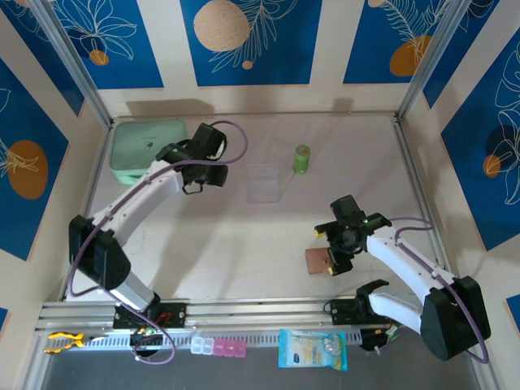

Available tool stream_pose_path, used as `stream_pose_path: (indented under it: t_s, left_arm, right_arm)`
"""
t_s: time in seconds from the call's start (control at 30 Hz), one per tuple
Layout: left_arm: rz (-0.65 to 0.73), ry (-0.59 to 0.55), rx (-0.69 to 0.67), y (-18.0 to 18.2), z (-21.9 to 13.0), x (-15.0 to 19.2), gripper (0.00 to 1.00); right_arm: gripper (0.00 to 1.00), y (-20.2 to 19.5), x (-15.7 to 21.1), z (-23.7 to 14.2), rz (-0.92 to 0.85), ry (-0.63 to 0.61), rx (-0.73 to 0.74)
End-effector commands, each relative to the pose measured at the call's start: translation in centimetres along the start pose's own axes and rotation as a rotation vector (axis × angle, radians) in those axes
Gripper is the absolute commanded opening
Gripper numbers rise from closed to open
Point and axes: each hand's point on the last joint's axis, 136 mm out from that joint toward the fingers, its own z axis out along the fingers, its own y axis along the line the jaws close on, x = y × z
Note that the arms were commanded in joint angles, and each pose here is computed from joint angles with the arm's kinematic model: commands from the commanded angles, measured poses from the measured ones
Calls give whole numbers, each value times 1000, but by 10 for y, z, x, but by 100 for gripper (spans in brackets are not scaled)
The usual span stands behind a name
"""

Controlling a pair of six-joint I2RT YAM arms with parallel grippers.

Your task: Take the credit cards out of the card holder

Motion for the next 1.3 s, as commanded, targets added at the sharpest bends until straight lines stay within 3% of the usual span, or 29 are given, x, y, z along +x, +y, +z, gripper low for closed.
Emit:
stream_pose_path:
  t_s: [0.0,0.23,0.5,0.9,1.27]
  left_arm:
    - [65,17,-42,18,-12,15,38]
    - [86,17,-40,23,-26,23,39]
    - [120,43,-53,28,-4,45,39]
    - [88,72,-125,43,5,55,41]
    - [84,100,-104,42,14,59,41]
  right_arm:
    - [98,-14,3,7,153,25,42]
    - [99,-21,-7,12,189,-9,55]
    - [99,-26,-24,15,186,-32,77]
    - [92,-28,-37,25,130,-44,59]
    - [83,-34,-36,24,139,-41,81]
